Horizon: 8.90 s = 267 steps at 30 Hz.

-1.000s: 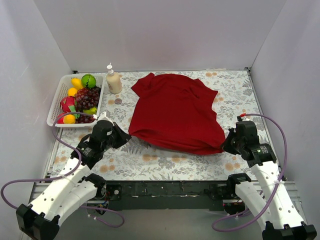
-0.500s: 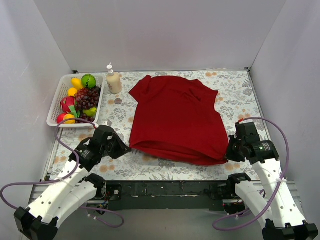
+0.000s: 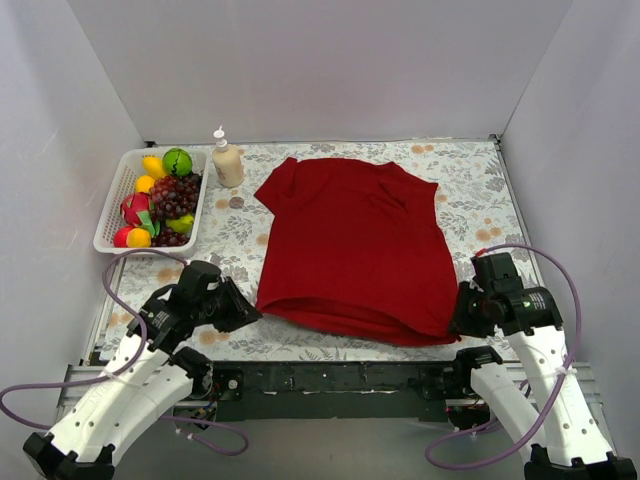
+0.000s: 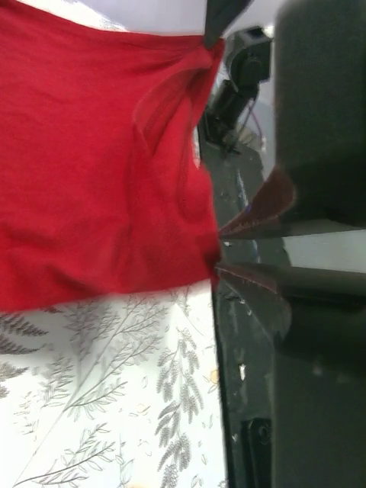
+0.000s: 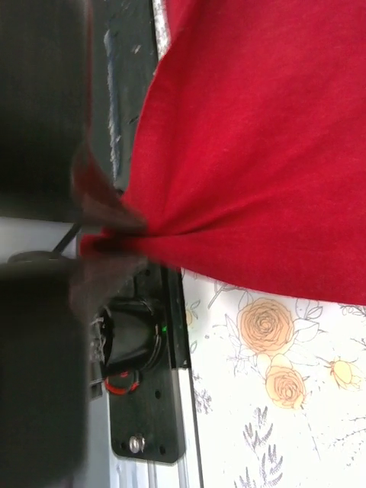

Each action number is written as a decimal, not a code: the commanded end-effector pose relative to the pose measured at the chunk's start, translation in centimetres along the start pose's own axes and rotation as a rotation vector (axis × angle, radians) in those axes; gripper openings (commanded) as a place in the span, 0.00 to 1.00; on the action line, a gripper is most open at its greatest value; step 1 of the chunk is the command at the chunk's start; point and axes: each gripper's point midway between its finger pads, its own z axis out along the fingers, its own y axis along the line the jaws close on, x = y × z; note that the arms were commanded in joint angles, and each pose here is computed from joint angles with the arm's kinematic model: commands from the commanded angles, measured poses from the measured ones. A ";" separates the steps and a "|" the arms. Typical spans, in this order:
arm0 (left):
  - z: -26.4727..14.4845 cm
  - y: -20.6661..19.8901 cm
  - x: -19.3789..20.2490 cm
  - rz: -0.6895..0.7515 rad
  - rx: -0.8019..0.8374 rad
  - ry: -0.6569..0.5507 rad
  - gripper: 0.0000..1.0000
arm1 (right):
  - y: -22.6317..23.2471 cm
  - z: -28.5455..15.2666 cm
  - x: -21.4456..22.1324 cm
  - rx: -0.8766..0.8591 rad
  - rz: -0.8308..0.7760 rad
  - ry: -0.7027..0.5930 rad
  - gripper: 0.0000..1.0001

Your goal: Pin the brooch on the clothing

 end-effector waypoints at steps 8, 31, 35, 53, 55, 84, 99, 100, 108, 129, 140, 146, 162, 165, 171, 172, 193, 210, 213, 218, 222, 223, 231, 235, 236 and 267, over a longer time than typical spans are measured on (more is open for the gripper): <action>-3.3 -1.7 -0.3 0.080 0.117 -0.058 0.98 | 3.3 -4.0 -5.1 -0.146 -0.062 -0.210 0.93; 10.3 -8.1 -9.8 0.417 0.002 -0.138 0.98 | 8.4 6.8 -18.1 -0.189 -0.122 -0.381 0.92; 12.7 -7.1 -8.4 0.397 -0.012 -0.076 0.98 | 9.2 9.5 -19.0 -0.168 -0.139 -0.323 0.92; 14.4 3.0 3.5 0.291 -0.205 0.155 0.98 | 6.1 17.0 -16.9 0.007 -0.143 -0.145 0.96; 14.0 4.5 4.4 0.263 -0.238 0.166 0.98 | 6.0 16.9 -16.9 0.007 -0.144 -0.145 0.96; 15.8 -9.9 -4.6 0.480 -0.124 -0.074 0.98 | 14.6 15.4 -38.3 -0.005 -0.278 -0.438 0.78; 18.2 -4.2 -0.6 0.432 -0.192 0.073 0.98 | 18.8 20.4 -40.5 -0.176 -0.375 -0.421 0.62; 18.2 -4.1 -0.7 0.432 -0.191 0.073 0.98 | 18.9 20.7 -40.6 -0.182 -0.375 -0.421 0.62; 18.5 -3.9 -0.4 0.427 -0.200 0.085 0.98 | 20.2 23.0 -39.6 -0.217 -0.404 -0.396 0.61; 18.2 -2.9 -0.6 0.414 -0.230 0.065 0.98 | 16.6 18.8 -43.1 -0.031 -0.315 -0.546 0.01; 17.9 -2.6 -1.0 0.411 -0.250 0.042 0.98 | 6.9 15.3 -45.4 -0.009 -0.058 -0.563 0.01; 17.8 -2.8 -1.2 0.410 -0.244 0.036 0.98 | -2.0 16.8 -44.8 0.151 0.113 -0.495 0.10; 15.2 -9.7 -5.8 0.484 -0.166 -0.126 0.98 | 1.1 12.0 -41.7 0.078 0.054 -0.499 0.81; 15.1 -11.2 -5.9 0.475 -0.126 -0.123 0.98 | 3.1 12.5 -38.3 0.062 -0.001 -0.435 0.77; 14.9 -12.7 -6.0 0.468 -0.081 -0.118 0.98 | 4.3 12.7 -31.8 0.009 -0.042 -0.395 0.65; 14.8 -13.0 -6.4 0.468 -0.079 -0.128 0.98 | 4.1 13.6 -30.3 0.001 -0.043 -0.378 0.64; 24.0 -14.8 -25.1 0.483 -0.347 -0.276 0.98 | 11.5 17.4 -37.8 -0.114 -0.213 -0.362 0.84; 32.0 -13.2 -30.8 0.508 -0.355 -0.311 0.98 | 12.1 25.0 -40.0 -0.098 -0.177 -0.260 0.84; 32.6 -13.0 -31.6 0.487 -0.340 -0.323 0.98 | 11.7 26.2 -41.0 -0.105 -0.143 -0.262 0.84; 33.4 -12.8 -33.1 0.463 -0.306 -0.343 0.98 | 11.3 27.5 -42.4 -0.148 -0.099 -0.275 0.84; 33.7 -12.5 -34.1 0.452 -0.298 -0.364 0.98 | 11.0 27.8 -43.8 -0.176 -0.083 -0.306 0.84; 33.9 -12.3 -34.2 0.450 -0.297 -0.364 0.98 | 11.2 27.8 -44.0 -0.185 -0.082 -0.309 0.84; 33.0 -11.1 -35.3 0.400 -0.317 -0.379 0.98 | 11.3 28.2 -46.3 -0.219 -0.049 -0.365 0.86; 31.6 -10.9 -35.9 0.376 -0.323 -0.399 0.98 | 10.7 27.3 -47.9 -0.221 -0.022 -0.409 0.87; 31.4 -10.8 -35.9 0.370 -0.323 -0.400 0.98 | 10.2 27.2 -48.2 -0.221 -0.007 -0.416 0.87; 22.7 -11.7 -36.2 0.302 -0.183 -0.543 0.92 | 6.6 27.5 -47.0 -0.253 0.073 -0.355 0.87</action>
